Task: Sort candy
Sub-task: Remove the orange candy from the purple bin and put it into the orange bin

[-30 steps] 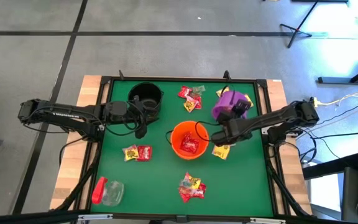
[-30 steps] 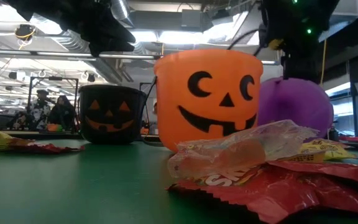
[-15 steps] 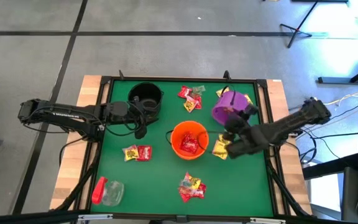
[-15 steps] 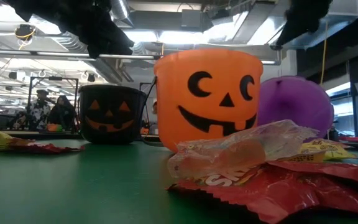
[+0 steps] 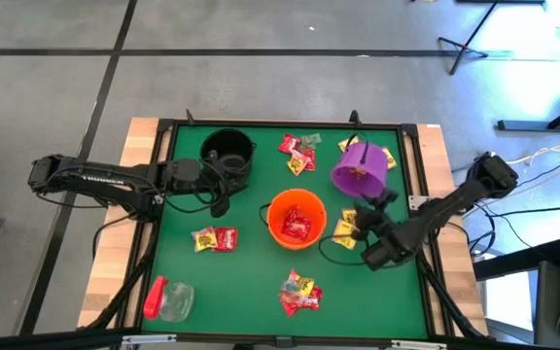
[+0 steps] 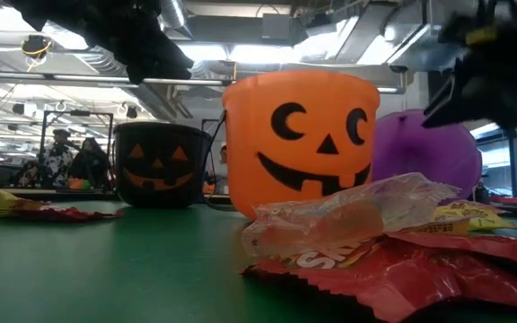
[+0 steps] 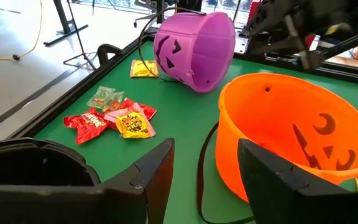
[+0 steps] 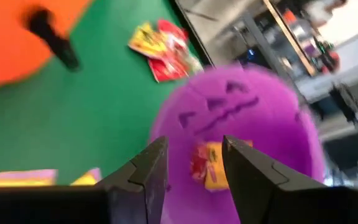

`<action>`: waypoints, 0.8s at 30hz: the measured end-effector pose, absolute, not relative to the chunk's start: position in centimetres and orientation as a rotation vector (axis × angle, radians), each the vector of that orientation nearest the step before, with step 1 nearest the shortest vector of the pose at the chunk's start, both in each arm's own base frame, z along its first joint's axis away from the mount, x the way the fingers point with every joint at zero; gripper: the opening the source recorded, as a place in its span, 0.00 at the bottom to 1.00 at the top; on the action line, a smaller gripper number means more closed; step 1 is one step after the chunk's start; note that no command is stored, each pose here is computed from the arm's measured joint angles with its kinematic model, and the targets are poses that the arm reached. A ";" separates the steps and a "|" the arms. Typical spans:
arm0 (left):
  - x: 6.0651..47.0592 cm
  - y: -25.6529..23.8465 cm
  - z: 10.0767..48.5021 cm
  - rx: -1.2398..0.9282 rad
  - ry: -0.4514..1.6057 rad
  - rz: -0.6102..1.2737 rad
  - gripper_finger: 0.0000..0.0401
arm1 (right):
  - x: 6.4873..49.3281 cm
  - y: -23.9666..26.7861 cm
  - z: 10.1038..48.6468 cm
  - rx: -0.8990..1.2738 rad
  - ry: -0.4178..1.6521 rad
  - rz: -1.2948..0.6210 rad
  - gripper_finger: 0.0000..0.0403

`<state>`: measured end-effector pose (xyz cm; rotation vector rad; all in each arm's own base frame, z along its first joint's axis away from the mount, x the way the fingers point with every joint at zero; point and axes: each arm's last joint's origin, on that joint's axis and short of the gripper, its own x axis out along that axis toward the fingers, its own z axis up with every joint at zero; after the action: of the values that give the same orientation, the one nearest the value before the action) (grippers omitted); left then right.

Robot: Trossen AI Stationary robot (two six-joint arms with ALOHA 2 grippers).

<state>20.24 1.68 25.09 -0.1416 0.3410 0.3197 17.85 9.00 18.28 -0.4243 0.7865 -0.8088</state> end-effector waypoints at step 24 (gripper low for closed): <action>20.2 1.7 24.9 -0.132 0.366 0.317 0.42 | 18.8 4.1 15.3 -0.210 0.666 -1.078 0.37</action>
<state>20.16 1.67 24.88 -0.1325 0.3659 0.3174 18.83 4.13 15.27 -0.2097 0.6660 -1.0780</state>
